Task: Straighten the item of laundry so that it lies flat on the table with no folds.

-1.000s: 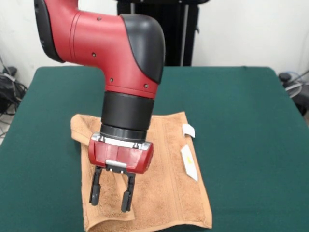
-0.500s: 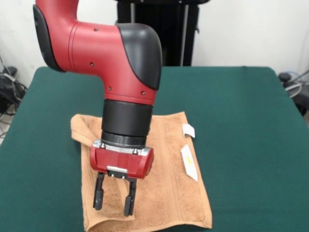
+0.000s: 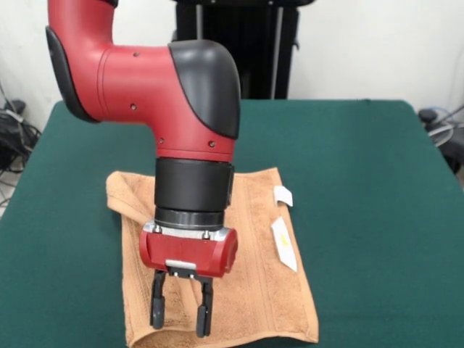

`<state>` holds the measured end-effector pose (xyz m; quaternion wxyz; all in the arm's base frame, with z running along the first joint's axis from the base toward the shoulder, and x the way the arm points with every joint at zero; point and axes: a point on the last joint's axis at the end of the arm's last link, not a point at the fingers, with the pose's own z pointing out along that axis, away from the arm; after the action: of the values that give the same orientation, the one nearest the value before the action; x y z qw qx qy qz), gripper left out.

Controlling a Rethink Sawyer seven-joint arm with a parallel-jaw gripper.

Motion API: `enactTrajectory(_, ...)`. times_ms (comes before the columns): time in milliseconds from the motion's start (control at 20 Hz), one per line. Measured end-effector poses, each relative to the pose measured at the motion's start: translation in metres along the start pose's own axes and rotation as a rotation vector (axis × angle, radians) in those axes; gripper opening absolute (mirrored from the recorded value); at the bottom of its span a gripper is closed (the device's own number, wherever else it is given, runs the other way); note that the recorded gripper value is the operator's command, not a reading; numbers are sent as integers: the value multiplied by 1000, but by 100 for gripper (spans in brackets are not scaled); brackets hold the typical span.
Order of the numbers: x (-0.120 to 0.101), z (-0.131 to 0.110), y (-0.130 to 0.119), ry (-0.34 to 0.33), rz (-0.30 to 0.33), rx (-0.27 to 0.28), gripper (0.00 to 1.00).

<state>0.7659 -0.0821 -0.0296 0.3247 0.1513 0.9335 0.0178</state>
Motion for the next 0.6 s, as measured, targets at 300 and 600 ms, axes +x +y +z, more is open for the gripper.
enactTrajectory(300, -4, 2, 2, -4, 36, -25, 100)
enactTrajectory(600, -3, 3, 6, -3, 40, -33, 100)
